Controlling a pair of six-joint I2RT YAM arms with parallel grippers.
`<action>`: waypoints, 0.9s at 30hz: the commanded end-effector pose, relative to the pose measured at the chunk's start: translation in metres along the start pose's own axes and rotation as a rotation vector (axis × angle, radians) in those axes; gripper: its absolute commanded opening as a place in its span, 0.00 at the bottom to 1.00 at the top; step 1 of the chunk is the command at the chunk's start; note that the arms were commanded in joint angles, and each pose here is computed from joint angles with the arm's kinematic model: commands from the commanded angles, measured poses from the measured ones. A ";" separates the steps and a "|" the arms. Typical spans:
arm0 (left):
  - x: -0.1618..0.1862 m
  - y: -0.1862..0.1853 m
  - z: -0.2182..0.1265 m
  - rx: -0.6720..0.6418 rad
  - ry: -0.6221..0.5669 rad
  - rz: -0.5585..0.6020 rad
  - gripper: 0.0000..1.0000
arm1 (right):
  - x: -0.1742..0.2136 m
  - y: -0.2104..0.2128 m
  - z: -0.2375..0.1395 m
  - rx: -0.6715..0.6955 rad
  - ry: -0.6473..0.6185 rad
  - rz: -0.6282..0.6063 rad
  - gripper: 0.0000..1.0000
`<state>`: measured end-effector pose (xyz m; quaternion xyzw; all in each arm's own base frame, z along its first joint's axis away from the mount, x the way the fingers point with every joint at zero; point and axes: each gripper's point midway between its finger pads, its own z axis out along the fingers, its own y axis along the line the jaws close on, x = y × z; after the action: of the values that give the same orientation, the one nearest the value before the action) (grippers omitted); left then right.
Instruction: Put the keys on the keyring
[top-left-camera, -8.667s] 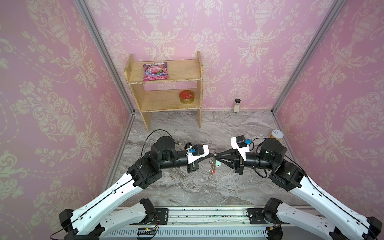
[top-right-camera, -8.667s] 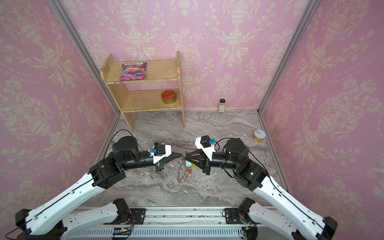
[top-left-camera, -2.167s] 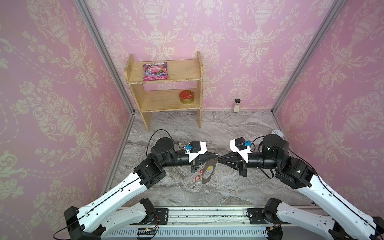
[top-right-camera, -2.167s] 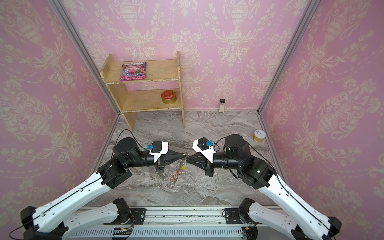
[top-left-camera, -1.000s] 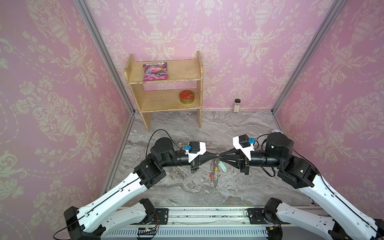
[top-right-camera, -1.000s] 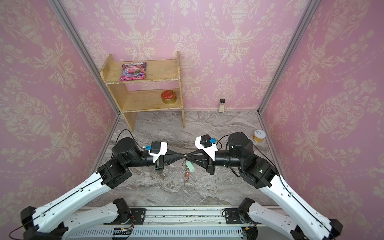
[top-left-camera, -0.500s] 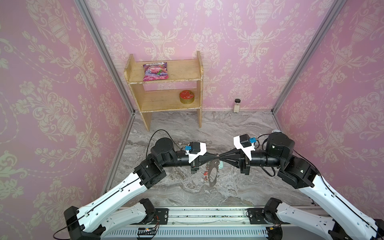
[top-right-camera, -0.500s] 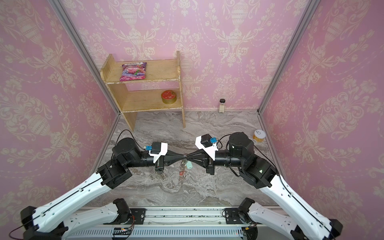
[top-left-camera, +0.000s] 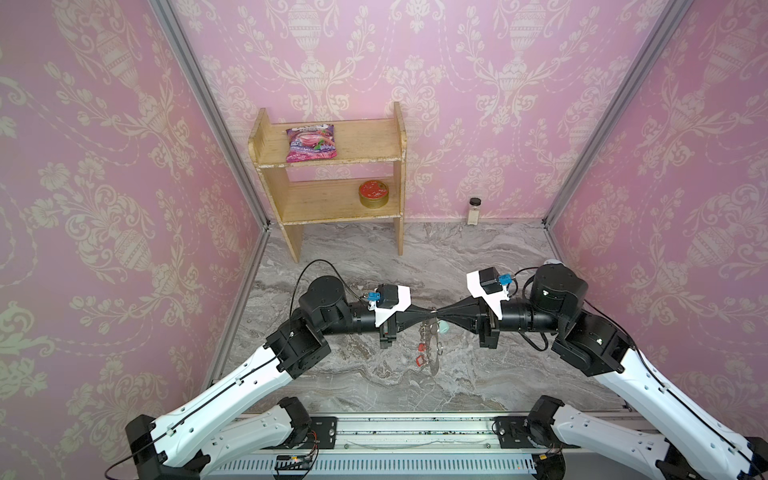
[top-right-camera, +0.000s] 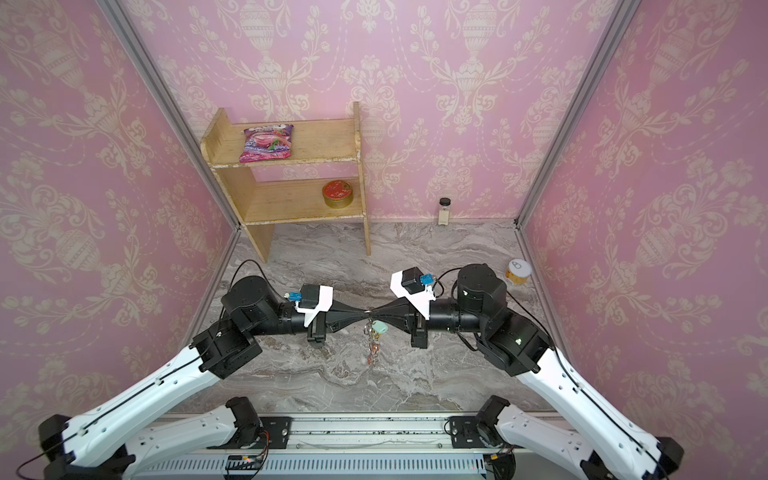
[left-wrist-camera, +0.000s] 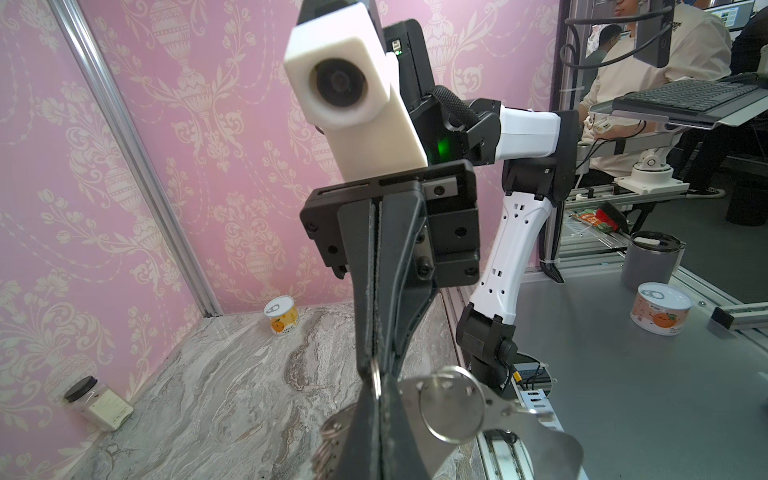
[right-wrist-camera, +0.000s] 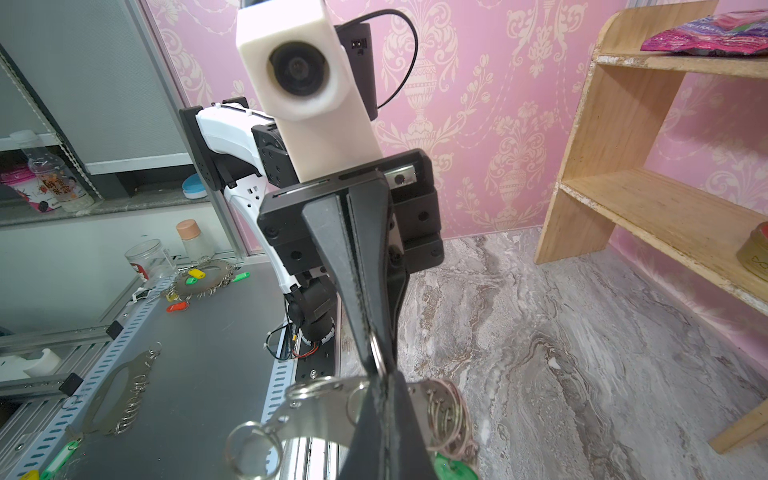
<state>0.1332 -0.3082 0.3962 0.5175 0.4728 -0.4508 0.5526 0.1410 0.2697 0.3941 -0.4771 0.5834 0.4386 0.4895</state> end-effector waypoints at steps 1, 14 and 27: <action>-0.013 -0.004 -0.004 -0.004 -0.034 0.060 0.00 | -0.005 0.002 -0.004 0.018 -0.024 0.001 0.00; -0.007 0.000 -0.004 -0.026 -0.007 0.037 0.11 | -0.005 -0.005 -0.013 0.095 -0.017 -0.023 0.00; 0.000 0.007 0.002 -0.034 0.061 0.010 0.19 | -0.003 -0.005 -0.010 0.093 0.025 -0.031 0.00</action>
<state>0.1389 -0.3104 0.3903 0.5197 0.4936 -0.4350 0.5450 0.1467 0.2596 0.3782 -0.4616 0.6232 0.4022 0.4867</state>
